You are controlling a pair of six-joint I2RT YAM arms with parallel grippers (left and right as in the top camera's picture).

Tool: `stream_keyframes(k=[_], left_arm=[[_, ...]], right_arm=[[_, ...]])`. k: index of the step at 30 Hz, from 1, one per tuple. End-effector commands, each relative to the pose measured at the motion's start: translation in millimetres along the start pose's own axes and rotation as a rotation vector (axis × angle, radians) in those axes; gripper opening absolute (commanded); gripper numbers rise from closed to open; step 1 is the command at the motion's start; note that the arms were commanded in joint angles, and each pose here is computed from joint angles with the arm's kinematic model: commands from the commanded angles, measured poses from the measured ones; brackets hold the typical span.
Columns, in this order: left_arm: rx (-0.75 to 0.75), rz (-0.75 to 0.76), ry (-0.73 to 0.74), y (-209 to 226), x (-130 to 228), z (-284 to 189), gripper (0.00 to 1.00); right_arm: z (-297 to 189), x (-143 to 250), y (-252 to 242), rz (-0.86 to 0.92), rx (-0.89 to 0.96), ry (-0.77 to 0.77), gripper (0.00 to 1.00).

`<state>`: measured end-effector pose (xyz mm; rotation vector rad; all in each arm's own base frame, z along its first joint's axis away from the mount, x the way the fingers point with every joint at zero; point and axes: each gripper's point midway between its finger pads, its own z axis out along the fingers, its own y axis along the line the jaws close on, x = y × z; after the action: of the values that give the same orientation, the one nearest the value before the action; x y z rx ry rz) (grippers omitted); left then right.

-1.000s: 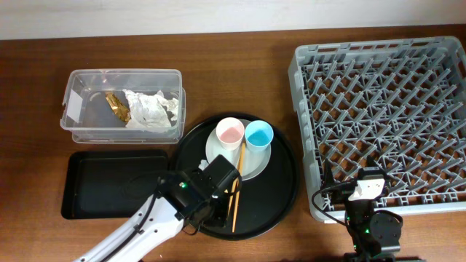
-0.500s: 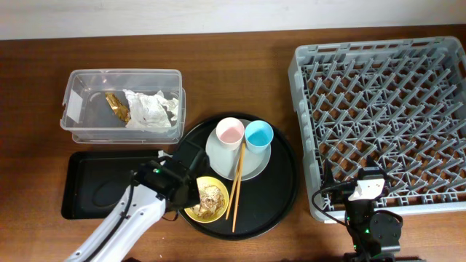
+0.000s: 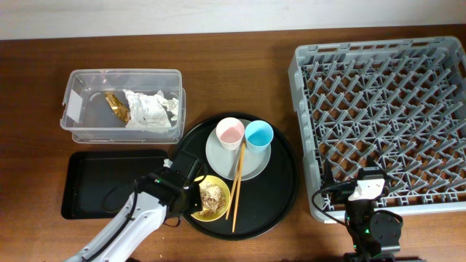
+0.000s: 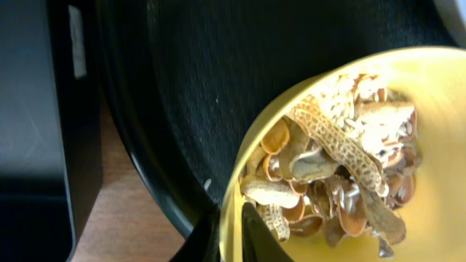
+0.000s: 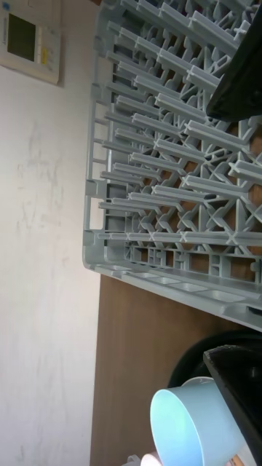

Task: Sort waste into correct bins and load items into the dishwasher rack
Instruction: 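Grasp the rim of the yellow bowl with the left gripper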

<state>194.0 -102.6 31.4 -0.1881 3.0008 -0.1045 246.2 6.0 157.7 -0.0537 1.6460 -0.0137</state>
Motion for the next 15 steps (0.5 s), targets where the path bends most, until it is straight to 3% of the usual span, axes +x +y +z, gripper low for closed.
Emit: stream_keyframes(k=[1, 11, 13, 15], left_arm=[[-0.065, -0.001, -0.051, 13, -9, 1, 0.04], [-0.101, -0.080, -0.198, 27, -48, -5, 0.03], [-0.101, -0.093, -0.200, 29, -50, -5, 0.29], [-0.091, -0.099, -0.216, 26, -57, -10, 0.34]], right_arm=[[0, 3, -2, 0.002, 0.009, 0.006, 0.99], [0, 3, -2, 0.002, 0.009, 0.006, 0.99], [0, 3, -2, 0.002, 0.009, 0.006, 0.99], [0, 3, -2, 0.002, 0.009, 0.006, 0.99]])
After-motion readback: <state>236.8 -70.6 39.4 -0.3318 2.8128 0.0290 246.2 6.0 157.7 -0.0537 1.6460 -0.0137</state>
